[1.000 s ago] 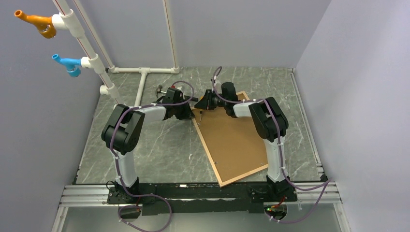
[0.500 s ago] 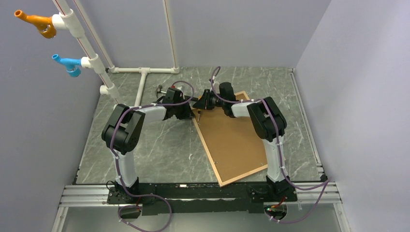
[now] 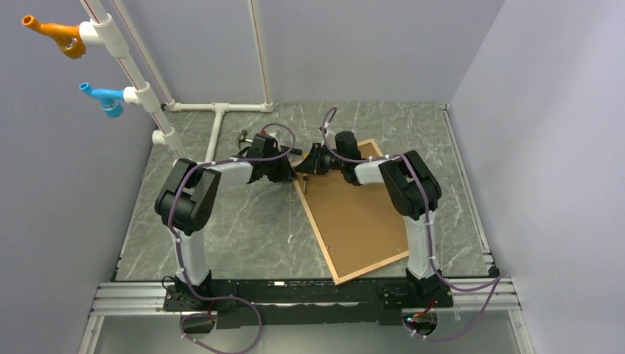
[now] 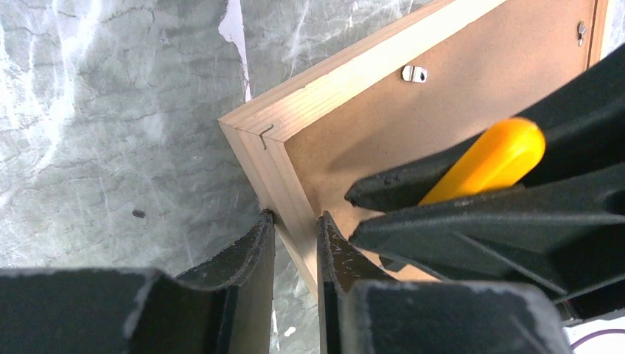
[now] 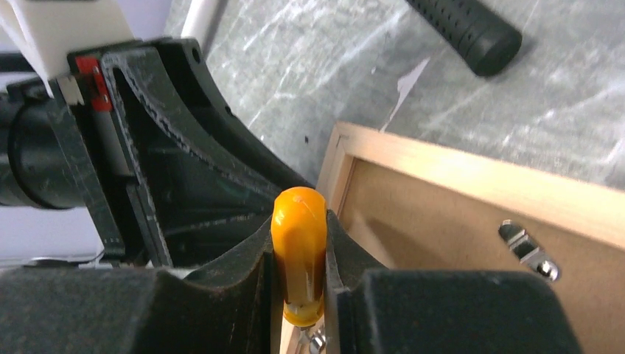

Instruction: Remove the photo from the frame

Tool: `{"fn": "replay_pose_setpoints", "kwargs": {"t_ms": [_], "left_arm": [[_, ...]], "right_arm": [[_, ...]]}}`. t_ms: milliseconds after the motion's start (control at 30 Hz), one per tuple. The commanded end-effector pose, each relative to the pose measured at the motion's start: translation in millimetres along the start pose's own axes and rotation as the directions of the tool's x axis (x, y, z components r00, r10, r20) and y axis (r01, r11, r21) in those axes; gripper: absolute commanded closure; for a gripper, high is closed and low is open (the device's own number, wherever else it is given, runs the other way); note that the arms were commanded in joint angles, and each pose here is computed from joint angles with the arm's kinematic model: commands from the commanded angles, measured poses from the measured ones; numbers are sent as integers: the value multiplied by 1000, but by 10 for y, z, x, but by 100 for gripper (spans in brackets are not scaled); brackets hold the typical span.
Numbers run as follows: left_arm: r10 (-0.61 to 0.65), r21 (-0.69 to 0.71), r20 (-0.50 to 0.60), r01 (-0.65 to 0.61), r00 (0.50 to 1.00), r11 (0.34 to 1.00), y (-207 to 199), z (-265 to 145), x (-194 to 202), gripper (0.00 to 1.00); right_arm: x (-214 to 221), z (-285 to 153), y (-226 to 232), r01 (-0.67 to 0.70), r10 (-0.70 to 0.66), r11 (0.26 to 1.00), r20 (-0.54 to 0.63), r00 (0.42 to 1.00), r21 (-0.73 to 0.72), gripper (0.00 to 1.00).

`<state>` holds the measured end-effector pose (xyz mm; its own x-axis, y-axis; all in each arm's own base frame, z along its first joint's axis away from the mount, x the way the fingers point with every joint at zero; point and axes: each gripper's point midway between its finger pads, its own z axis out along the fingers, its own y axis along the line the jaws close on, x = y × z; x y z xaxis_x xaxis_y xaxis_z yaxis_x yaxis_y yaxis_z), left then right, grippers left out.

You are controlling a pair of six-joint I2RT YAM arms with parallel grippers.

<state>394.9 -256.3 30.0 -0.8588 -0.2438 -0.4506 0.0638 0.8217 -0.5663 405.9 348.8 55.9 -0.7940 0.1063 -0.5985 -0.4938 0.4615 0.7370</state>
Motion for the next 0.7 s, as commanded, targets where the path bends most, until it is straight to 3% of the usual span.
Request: {"fn": "replay_pose_setpoints", "kwargs": {"t_ms": [0, 200, 400, 433, 567, 667], "left_arm": [[23, -65, -75, -28, 997, 998, 291, 118, 242, 100], [25, -58, -82, -30, 996, 998, 289, 134, 253, 100], [44, -50, -88, -48, 995, 998, 235, 74, 219, 100], [50, -45, -87, -54, 995, 998, 213, 56, 206, 98], [50, -50, -76, -54, 996, 997, 150, -37, 132, 68], [36, -49, -65, -39, 997, 998, 100, -113, 117, 51]], "right_arm": [[266, -156, -108, 50, -42, 995, -94, 995, 89, 100], [304, -299, -186, 116, -92, 977, -139, 986, 177, 100], [-309, -664, 328, 225, -220, 929, -49, 974, 293, 100], [-360, -761, 432, 240, -243, 919, -31, 970, 314, 100], [-227, -1124, 610, 226, -232, 899, -31, 972, 374, 100], [1, -1287, 629, 195, -206, 910, -9, 978, 365, 100]]}}
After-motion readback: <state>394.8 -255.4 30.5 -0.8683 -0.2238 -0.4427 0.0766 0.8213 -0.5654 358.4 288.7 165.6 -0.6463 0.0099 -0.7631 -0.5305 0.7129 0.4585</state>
